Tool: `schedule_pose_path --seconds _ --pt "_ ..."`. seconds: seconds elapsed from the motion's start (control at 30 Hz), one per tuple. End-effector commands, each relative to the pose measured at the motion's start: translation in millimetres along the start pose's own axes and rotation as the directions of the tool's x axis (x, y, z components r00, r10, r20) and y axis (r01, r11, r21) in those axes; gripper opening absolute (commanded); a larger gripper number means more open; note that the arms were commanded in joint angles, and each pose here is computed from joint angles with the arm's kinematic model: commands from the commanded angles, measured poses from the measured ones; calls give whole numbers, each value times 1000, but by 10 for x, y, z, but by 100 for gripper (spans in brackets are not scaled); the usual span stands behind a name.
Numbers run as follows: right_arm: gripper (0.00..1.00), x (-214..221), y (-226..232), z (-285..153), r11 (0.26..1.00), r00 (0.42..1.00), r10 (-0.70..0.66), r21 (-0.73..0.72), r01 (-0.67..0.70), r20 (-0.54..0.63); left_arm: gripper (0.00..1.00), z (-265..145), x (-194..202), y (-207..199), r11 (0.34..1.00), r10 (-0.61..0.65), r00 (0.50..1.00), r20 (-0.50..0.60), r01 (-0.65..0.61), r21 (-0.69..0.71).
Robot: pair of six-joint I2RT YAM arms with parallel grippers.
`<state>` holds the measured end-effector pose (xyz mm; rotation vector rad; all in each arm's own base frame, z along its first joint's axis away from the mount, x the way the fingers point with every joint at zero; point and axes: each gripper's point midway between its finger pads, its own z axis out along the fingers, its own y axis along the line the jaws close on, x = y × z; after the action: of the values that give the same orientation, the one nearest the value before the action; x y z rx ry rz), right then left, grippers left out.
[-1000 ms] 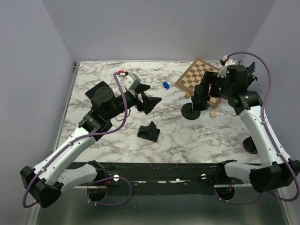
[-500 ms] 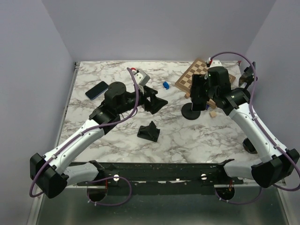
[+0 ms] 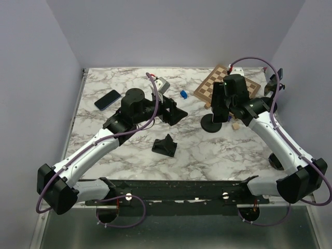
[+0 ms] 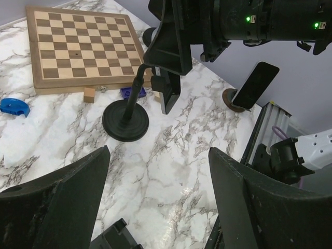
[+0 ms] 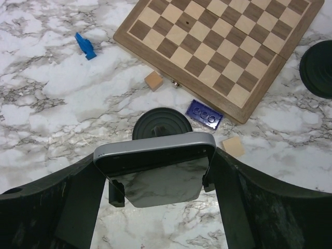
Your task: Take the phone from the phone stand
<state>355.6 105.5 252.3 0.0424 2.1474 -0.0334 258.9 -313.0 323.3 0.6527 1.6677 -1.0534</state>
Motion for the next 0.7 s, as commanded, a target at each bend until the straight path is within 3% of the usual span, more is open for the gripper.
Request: schedule_pose_path --seconds 0.0,0.1,0.2,0.3,0.43,0.67 --pt "80 66 24 53 1000 1000 6 10 -5 -21 84 18 -77 -143 999 -1 1000 1 1 52" --pt "57 50 126 21 999 999 26 -46 -27 -25 81 57 -26 -157 998 -13 1000 -18 14 67" --pt "25 -7 283 -63 988 998 65 -137 -67 -21 78 143 56 -178 994 -36 998 -48 40 98" --pt "3 -7 439 -139 970 995 85 -224 -93 -43 71 260 184 -163 990 -70 993 -93 81 119" --pt "1 86 560 -195 954 993 82 -283 -102 -82 65 405 357 -167 984 -93 988 -121 110 142" --pt "1 202 727 -276 925 990 84 -360 -119 -112 69 685 570 -108 979 -131 981 -142 150 136"
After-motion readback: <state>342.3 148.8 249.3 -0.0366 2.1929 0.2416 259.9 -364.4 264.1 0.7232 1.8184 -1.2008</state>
